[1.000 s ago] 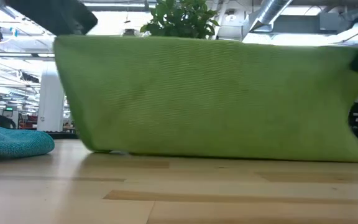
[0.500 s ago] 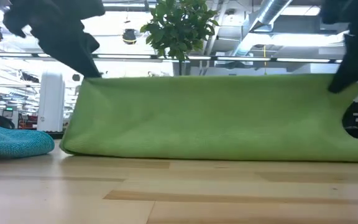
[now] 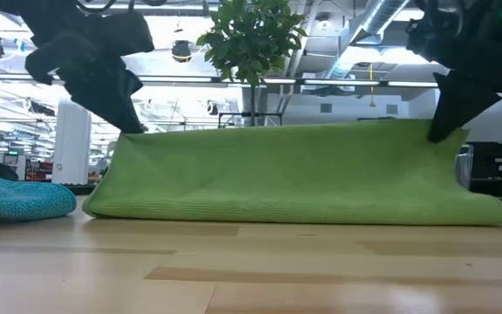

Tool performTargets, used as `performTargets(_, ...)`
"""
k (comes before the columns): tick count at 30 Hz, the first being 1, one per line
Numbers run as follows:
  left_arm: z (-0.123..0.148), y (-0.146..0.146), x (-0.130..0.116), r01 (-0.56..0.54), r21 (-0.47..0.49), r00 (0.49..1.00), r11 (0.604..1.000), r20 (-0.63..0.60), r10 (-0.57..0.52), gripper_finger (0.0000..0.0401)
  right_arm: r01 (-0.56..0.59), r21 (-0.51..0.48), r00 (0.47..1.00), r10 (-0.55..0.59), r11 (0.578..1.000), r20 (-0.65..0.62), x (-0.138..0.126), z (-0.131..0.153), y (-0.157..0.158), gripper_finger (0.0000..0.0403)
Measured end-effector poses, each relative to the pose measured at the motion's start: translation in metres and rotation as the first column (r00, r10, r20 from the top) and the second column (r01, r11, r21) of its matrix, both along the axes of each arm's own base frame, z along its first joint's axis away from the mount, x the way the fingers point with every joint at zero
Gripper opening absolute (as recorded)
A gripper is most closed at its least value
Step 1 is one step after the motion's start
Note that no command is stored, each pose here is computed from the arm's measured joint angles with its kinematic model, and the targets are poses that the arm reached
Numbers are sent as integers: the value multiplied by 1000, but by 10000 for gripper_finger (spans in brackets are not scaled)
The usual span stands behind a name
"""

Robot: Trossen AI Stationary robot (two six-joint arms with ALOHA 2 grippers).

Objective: Fold microfiber towels
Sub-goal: Fold the green microfiber towel

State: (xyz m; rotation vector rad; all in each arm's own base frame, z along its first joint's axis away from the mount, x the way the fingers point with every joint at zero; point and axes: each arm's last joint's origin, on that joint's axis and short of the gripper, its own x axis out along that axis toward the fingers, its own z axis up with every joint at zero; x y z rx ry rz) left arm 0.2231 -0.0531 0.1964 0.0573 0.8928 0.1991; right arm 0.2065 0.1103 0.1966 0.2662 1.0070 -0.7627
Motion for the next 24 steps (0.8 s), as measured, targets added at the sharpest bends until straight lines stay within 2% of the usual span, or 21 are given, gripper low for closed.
performTargets(4,0,0,0,42,52,999,998,-6,-41,33,20,17,1000,-20,1000,-16,2,-1,-4,43)
performTargets(8,1,4,2,70,87,998,994,-1,-70,83,36,25,999,-36,999,-26,2,-1,-6,61)
performTargets(12,1,8,3,19,58,1000,998,9,-20,136,47,34,998,-46,998,-37,2,-1,-8,83)
performTargets(15,1,11,3,-59,52,998,997,31,57,166,47,15,996,-46,999,-72,2,-1,-13,109)
performTargets(21,0,12,3,-133,-13,990,991,38,133,177,38,3,993,-38,999,-113,7,-1,-26,171)
performTargets(24,-4,14,-4,-175,21,984,984,-29,176,174,38,10,995,-37,999,-95,9,-1,-26,197)
